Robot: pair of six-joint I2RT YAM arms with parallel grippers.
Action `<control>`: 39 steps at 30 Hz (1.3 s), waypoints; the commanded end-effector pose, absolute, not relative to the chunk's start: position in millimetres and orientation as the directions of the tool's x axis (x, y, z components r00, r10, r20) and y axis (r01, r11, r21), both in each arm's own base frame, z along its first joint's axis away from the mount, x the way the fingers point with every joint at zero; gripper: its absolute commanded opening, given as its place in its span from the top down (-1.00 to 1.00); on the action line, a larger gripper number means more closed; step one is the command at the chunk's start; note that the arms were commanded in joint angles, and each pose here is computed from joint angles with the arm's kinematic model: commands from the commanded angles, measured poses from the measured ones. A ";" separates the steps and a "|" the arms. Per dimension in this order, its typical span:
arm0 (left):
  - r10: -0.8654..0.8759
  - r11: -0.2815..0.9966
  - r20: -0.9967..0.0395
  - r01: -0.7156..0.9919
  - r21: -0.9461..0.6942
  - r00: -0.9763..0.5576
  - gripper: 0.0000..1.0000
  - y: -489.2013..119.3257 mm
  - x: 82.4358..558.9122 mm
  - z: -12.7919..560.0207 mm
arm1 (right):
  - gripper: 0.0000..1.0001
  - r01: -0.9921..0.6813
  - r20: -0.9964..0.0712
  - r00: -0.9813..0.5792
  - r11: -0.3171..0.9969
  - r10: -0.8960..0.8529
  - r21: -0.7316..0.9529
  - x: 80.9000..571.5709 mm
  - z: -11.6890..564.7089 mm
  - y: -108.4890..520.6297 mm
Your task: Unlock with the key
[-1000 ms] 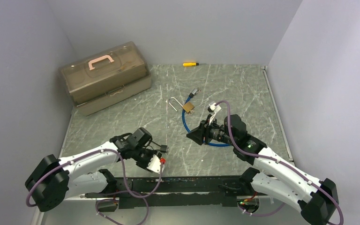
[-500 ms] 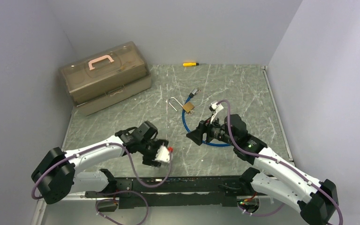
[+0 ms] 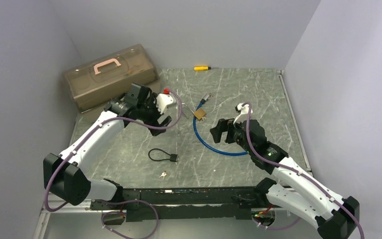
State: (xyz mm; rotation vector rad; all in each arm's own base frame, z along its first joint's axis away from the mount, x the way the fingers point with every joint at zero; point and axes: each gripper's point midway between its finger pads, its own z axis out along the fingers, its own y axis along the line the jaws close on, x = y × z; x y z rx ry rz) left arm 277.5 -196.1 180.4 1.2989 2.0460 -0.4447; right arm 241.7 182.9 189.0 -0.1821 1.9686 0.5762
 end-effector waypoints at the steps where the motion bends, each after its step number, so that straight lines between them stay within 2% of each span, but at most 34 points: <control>1: 0.588 0.710 -0.599 0.702 0.058 -0.544 -0.99 -144.3 290.5 184.4 | -0.99 -0.254 -0.896 -0.414 0.925 0.160 0.283 259.8 217.5 161.8; 4: 0.500 0.794 -0.624 0.605 0.055 -0.600 -0.99 -117.6 294.4 186.3 | -0.99 -0.217 -0.889 -0.433 0.940 0.149 0.264 263.2 220.7 156.8; 8: 0.426 0.836 -0.721 0.543 0.081 -0.547 -0.99 -89.1 295.8 180.5 | -0.99 -0.125 -0.904 -0.390 0.962 0.177 0.243 273.0 220.7 137.3; 12: 0.366 0.870 -0.801 0.480 0.114 -0.474 -0.99 -72.3 310.2 173.7 | -0.99 0.087 -0.914 -0.330 0.972 0.235 0.218 299.4 198.0 85.4; 15: 0.319 0.896 -0.816 0.435 0.093 -0.482 -0.99 -64.0 325.3 159.0 | -0.99 0.263 -0.919 -0.278 0.942 0.280 0.207 317.2 172.5 35.7; 18: 0.254 0.908 -0.836 0.418 0.033 -0.487 -0.99 -57.5 339.2 145.1 | -0.99 0.414 -0.930 -0.258 0.900 0.262 0.139 327.5 148.2 -10.8; 21: 0.199 0.917 -0.884 0.399 0.016 -0.423 -0.99 -44.6 353.7 138.8 | -0.99 0.487 -0.949 -0.229 0.870 0.215 0.080 337.5 136.8 -38.3; 29: 0.122 0.956 -0.979 0.286 0.072 -0.163 -0.99 -26.2 367.9 145.8 | -0.99 0.479 -0.981 -0.095 0.872 0.170 0.105 352.6 127.2 -66.1; 34: 0.076 0.958 -0.979 0.287 0.019 -0.187 -0.99 -29.9 364.6 125.7 | -0.99 0.388 -0.988 -0.101 0.919 0.121 0.073 361.8 117.1 -56.2; 36: 0.058 0.958 -0.991 0.285 0.020 -0.123 -0.99 -31.3 362.8 129.7 | -0.99 0.366 -0.990 -0.095 0.928 0.105 0.064 364.4 114.3 -53.5; 39: 0.069 0.955 -0.991 0.295 0.032 -0.115 -0.99 -32.8 357.2 129.2 | -0.99 0.333 -0.990 -0.104 0.941 0.092 0.053 369.7 105.0 -47.9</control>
